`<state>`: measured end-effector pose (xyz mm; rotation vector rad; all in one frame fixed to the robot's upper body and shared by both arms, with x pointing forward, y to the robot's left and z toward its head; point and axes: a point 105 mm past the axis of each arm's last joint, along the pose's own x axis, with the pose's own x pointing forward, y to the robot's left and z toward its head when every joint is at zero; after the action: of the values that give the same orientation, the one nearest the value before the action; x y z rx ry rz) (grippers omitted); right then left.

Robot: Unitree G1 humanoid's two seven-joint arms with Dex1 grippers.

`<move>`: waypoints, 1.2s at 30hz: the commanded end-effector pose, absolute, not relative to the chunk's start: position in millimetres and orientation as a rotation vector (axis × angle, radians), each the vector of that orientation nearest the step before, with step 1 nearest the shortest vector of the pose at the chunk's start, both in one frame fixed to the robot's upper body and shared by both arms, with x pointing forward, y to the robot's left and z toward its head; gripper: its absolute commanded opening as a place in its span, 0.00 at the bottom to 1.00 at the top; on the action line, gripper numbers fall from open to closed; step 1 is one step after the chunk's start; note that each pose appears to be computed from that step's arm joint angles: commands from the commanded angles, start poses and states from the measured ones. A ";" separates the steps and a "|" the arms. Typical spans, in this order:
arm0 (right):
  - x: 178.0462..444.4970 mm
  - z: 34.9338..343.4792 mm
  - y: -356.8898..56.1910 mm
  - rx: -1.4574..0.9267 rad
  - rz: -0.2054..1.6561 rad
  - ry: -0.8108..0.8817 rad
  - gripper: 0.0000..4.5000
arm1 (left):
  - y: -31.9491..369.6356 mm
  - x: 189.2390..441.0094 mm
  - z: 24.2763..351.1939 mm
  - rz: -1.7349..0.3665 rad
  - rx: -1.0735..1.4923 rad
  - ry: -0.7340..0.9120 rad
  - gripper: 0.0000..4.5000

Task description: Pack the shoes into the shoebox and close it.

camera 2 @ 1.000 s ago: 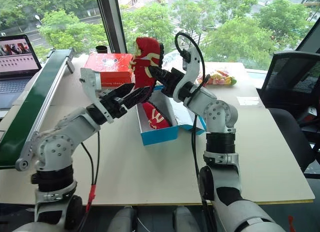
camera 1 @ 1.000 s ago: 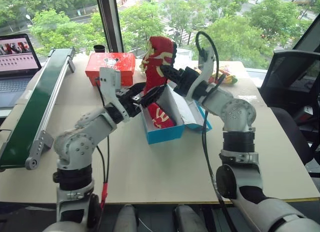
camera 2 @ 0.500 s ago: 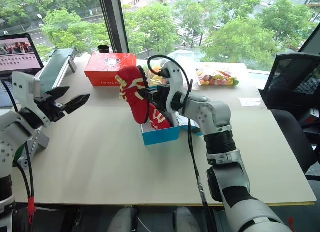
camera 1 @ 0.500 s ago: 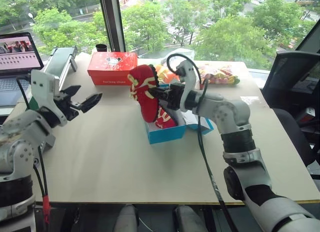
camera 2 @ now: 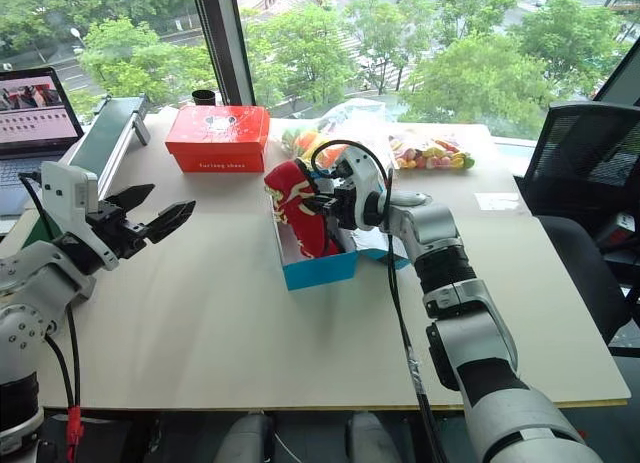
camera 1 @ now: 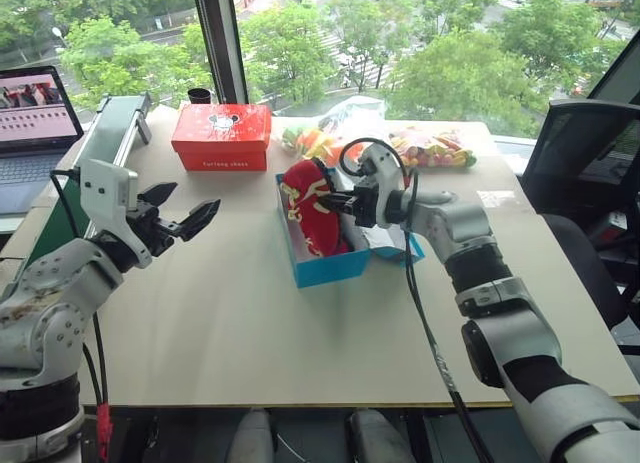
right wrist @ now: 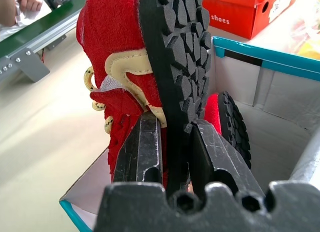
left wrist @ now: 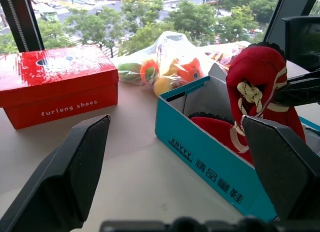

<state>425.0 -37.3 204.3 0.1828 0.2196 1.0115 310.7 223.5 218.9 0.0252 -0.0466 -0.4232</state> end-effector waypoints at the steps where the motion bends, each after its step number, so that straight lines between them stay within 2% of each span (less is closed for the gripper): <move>1: 432.7 229.7 -33.9 0.291 1.018 0.111 0.10 | 221.4 306.4 229.7 -0.420 0.051 -0.091 1.00; 7: 447.0 213.2 -37.9 0.264 0.915 0.112 0.10 | 222.1 304.9 236.0 -0.410 0.050 -0.108 1.00; 13: 455.2 200.3 -43.6 -0.024 0.820 0.033 0.10 | 221.6 304.0 239.0 -0.410 0.055 -0.115 1.00; 16: 461.0 213.1 -52.0 -0.202 0.726 -0.103 0.10 | 220.4 305.9 238.1 -0.410 0.051 -0.116 1.00; 23: 460.1 237.5 -55.2 -0.388 0.653 -0.286 0.10 | 214.2 306.7 236.2 -0.424 0.036 -0.121 1.00; 28: 451.3 240.2 -41.2 -0.306 0.788 -0.266 0.10 | 215.3 307.6 237.1 -0.423 0.041 -0.120 1.00; 32: 442.4 260.7 -34.7 -0.142 0.908 -0.243 0.10 | 214.6 307.0 236.1 -0.428 0.043 -0.116 1.00; 36: 436.6 279.8 -35.1 -0.069 0.944 -0.231 0.10 | 213.1 307.4 235.3 -0.435 0.042 -0.114 1.00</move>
<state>442.1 -34.1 242.2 -0.1245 -0.1533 0.9238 311.7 219.3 222.2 0.0122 -0.0622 -0.4087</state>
